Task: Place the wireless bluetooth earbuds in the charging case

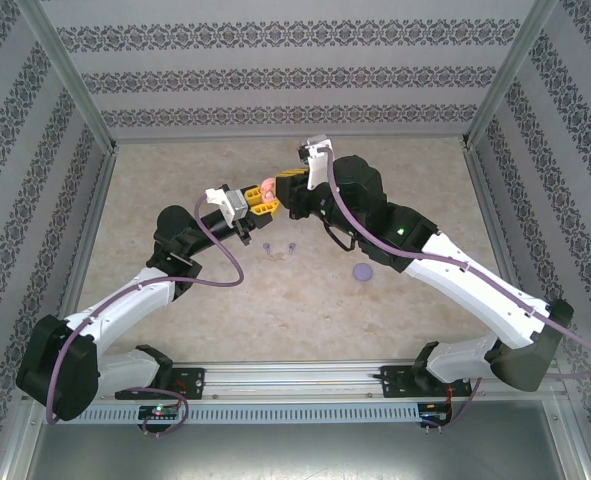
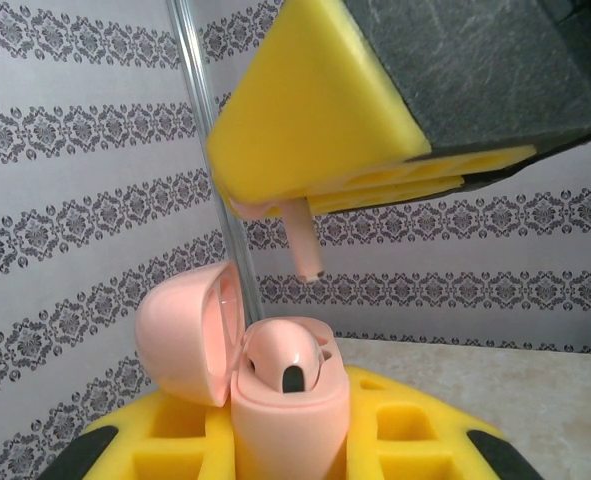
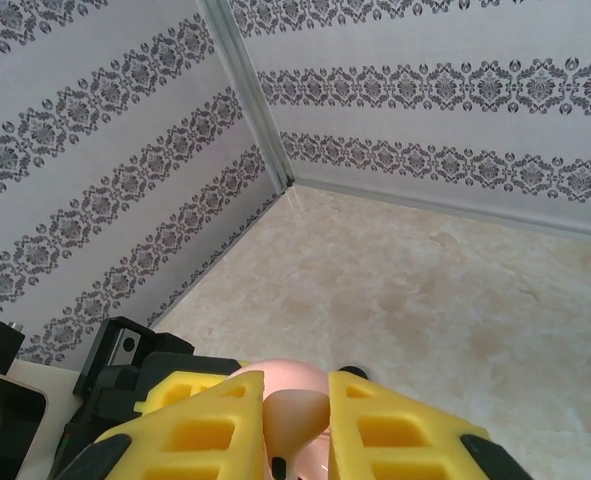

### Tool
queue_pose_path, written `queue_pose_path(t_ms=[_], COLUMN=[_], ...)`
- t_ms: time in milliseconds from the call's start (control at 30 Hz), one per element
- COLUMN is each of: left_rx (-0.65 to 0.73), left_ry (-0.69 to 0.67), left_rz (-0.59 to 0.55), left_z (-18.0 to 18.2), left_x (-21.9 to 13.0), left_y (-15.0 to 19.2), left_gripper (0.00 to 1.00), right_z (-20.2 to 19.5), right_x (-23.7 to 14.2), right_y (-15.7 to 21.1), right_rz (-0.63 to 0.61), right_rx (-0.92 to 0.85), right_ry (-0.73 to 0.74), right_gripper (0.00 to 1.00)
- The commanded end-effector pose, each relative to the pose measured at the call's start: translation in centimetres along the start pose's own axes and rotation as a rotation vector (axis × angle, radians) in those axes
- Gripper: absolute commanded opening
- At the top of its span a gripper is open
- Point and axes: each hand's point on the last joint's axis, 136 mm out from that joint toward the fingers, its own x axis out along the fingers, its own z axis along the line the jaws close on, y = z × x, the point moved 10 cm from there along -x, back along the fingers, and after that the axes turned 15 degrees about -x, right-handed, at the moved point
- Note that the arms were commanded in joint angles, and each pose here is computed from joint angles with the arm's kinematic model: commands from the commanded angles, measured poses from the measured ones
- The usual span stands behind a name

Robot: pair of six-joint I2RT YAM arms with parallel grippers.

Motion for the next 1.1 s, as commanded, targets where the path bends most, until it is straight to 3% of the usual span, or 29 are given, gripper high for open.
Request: queue_pose_path(t_ms=[0, 833, 1067], left_rx=[0.046, 0.073, 0.074], left_ry=[0.028, 0.011, 0.004], left_rz=[-0.045, -0.06, -0.062], left_z=[-0.5, -0.8, -0.8], left_x=[0.5, 0.0, 0.0], left_y=[-1.5, -2.1, -2.1], left_gripper=[0.0, 0.0, 0.0], right_z=[0.5, 0.1, 0.6], right_x=[0.1, 1.8, 2.1], right_y=[0.3, 4.2, 5.1], right_rz=[-0.006, 0.12, 0.139], right_rx=[0.005, -0.047, -0.068], right_ry=[-0.027, 0.015, -0.043], right_gripper=[0.18, 0.14, 0.13])
